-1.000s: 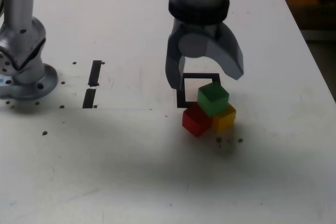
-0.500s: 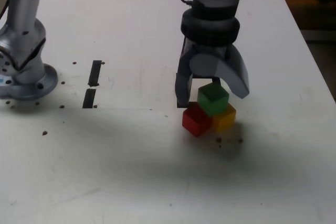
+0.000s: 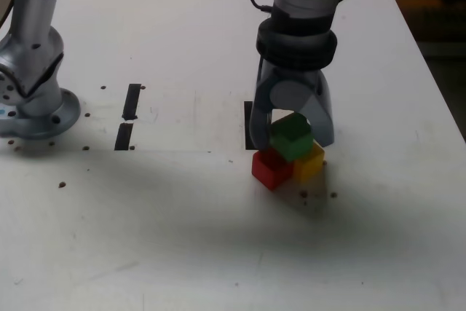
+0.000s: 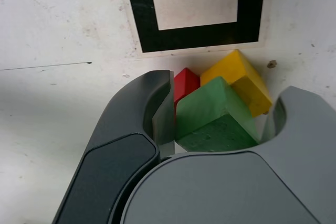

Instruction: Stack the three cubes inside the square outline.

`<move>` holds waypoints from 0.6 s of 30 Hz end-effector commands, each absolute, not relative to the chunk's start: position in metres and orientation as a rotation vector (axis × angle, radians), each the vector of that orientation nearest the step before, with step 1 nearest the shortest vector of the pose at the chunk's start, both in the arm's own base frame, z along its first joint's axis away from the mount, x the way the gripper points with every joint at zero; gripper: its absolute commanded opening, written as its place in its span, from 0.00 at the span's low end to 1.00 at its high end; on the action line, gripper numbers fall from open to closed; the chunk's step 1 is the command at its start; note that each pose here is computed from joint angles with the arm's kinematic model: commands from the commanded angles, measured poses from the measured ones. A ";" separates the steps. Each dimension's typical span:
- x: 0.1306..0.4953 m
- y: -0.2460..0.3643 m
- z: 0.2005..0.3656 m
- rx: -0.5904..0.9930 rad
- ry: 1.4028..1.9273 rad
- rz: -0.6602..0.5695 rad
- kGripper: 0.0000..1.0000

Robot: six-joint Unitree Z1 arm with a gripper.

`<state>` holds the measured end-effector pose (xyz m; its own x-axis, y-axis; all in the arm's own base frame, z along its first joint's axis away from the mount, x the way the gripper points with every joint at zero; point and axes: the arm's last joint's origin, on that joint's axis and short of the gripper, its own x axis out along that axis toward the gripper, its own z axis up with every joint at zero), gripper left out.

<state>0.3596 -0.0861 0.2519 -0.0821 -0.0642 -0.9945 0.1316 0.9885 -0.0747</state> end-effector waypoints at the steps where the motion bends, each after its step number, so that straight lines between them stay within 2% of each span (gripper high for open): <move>1: 0.360 -0.086 0.252 0.055 1.634 -0.160 0.26; 5: 0.361 -0.086 0.253 0.057 1.614 -0.159 0.15; 11: 0.357 -0.087 0.261 0.065 1.599 -0.163 0.10; 15: 0.346 -0.086 0.277 0.075 1.581 -0.161 0.10; 18: 0.331 -0.082 0.295 0.085 1.570 -0.149 0.10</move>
<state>0.3379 -0.0838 0.2864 -0.0190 -0.0434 -0.9989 0.1483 0.9879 -0.0457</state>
